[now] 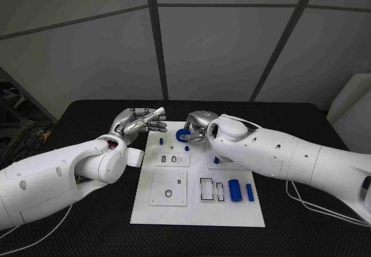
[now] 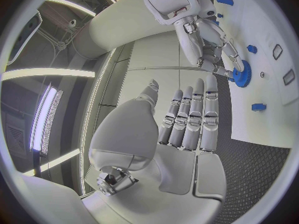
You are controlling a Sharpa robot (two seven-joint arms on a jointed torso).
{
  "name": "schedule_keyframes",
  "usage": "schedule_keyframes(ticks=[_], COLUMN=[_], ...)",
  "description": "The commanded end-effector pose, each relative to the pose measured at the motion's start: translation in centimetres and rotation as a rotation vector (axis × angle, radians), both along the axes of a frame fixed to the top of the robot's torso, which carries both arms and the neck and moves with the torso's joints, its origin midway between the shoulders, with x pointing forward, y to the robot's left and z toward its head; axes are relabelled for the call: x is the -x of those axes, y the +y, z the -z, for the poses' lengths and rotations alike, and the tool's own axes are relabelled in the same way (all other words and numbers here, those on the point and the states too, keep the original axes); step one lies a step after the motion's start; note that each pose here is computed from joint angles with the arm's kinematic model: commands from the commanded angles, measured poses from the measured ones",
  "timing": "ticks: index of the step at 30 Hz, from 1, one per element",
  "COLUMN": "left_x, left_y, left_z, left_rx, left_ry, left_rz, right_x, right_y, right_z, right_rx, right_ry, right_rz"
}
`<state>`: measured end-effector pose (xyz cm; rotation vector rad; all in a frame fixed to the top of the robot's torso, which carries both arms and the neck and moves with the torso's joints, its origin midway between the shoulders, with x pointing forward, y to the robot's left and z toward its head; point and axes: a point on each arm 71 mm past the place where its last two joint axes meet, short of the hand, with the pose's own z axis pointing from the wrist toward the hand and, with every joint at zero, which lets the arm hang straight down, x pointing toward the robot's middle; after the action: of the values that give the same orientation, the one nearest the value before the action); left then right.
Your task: Assemble the parts on the task board
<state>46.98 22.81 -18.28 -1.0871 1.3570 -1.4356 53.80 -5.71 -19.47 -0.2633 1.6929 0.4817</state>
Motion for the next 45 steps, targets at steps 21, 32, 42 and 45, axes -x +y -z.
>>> schedule_keyframes(ticks=[21, 32, 42, 45], left_x=[-0.18, -0.34, -0.41, -0.42], left_y=[1.2, 0.9, 0.8, 0.7], left_z=[0.00, 0.22, 0.43, 0.46], left_rx=[-0.013, -0.009, -0.008, -0.008], left_ry=[-0.005, -0.001, 0.001, 0.001], left_rz=[-0.012, -0.003, -0.003, -0.003], right_x=[2.3, 1.8, 1.3, 1.3], right_y=[-14.6, -20.3, -21.5, -21.4], right_z=[-2.2, -1.5, 0.8, 1.4], right_rx=[-0.441, -0.412, -0.354, -0.340], right_ry=[-0.019, -0.009, 0.040, 0.055], right_rz=[0.026, 0.095, 0.125, 0.126])
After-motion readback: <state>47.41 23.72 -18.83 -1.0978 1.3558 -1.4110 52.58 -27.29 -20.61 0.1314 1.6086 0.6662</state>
